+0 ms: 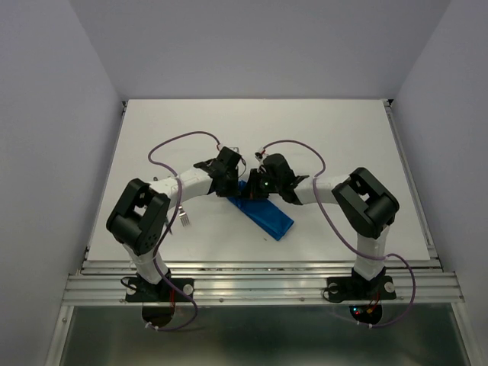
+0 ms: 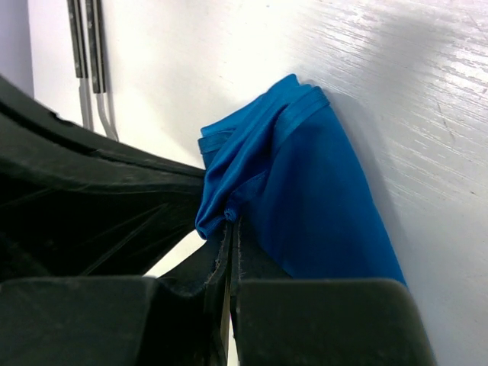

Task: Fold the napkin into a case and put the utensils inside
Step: Grasp the top corner of the smaller rectangle folded napkin from the folded napkin.

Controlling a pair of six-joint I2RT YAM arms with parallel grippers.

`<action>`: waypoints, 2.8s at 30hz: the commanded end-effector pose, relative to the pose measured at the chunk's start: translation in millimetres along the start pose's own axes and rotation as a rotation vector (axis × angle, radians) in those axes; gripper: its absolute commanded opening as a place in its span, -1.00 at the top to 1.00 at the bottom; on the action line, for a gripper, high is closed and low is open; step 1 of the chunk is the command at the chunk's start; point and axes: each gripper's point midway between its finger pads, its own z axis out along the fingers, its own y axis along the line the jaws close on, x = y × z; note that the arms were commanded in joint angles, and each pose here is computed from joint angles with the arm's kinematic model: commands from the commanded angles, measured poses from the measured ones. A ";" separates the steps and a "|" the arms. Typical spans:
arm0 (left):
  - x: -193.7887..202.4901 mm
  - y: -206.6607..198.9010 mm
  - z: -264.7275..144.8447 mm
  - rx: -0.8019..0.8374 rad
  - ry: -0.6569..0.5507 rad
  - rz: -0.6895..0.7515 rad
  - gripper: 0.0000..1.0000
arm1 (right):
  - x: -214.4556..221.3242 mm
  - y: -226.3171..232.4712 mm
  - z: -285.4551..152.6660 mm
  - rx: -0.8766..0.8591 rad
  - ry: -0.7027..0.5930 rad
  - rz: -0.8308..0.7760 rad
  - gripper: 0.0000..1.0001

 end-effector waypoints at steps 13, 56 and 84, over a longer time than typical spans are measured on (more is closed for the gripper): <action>-13.6 -16.2 -18.2 0.136 -0.039 -0.027 1.00 | 4.1 -30.4 27.8 0.146 0.043 0.024 0.99; -10.4 -12.1 -12.2 0.147 -0.015 -0.038 1.00 | -36.6 24.6 -31.1 0.047 -0.147 -0.087 0.20; -8.8 -12.0 -11.9 0.149 -0.011 -0.033 1.00 | -52.9 42.8 -26.1 0.000 -0.167 -0.078 0.18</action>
